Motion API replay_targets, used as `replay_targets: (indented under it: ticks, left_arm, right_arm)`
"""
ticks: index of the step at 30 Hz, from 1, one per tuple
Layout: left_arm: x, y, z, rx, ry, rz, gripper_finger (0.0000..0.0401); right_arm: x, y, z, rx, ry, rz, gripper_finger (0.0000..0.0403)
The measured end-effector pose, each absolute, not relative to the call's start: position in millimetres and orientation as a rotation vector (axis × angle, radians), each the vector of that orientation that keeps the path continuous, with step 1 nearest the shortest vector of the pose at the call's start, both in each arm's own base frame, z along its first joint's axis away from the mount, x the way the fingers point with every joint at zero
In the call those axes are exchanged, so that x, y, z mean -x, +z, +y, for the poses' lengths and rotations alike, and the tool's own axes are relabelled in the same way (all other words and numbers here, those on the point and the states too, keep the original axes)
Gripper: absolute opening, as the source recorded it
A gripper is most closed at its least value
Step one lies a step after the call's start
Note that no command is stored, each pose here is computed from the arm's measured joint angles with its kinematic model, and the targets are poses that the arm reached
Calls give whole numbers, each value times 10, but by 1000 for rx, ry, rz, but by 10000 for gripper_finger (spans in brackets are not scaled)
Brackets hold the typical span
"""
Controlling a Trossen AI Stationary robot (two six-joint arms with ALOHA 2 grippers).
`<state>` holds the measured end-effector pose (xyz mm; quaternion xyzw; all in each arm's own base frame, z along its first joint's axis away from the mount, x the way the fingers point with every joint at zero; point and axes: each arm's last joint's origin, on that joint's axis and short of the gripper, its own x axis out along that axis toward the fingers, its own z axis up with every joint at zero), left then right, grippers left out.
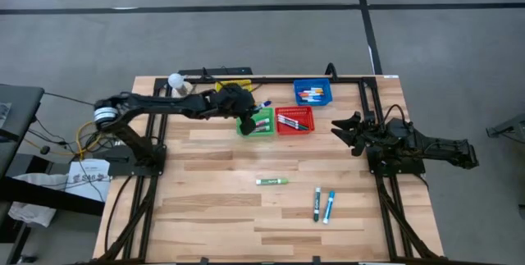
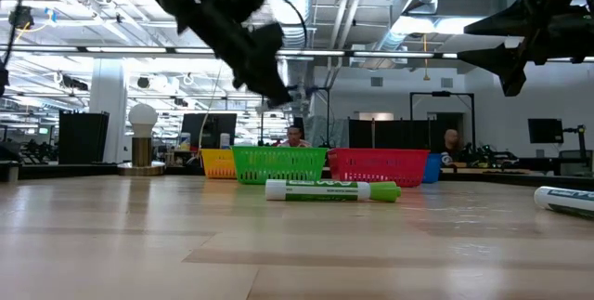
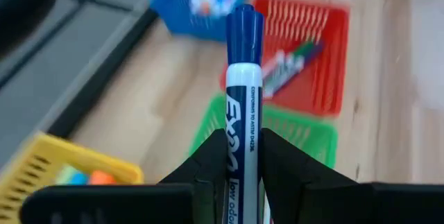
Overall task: Pick & Place Markers
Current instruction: Put the dark blue marker into the green bin, then put the light green marker into the green bin
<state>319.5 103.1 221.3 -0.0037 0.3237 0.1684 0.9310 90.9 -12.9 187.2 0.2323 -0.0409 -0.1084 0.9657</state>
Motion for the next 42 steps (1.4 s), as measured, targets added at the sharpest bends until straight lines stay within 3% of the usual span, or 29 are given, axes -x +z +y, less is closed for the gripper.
replay_targets:
  ticks: [12, 24, 35, 42]
  left_arm:
    - [-3345, 1585, 1095, 32, 329, 859, 70]
    - [-3344, 1569, 1087, 48, 304, 866, 74]
    - [-3345, 1593, 1086, 47, 302, 854, 127]
    - [-3293, 1878, 1064, 33, 324, 765, 149]
  right_arm:
    - [-910, 1872, -129, -470, -220, -83, 205]
    - [-910, 1873, -129, -470, -220, -83, 205]
    - [-909, 1873, -129, -470, -220, -83, 205]
    - [-907, 1914, -129, -565, -204, -136, 205]
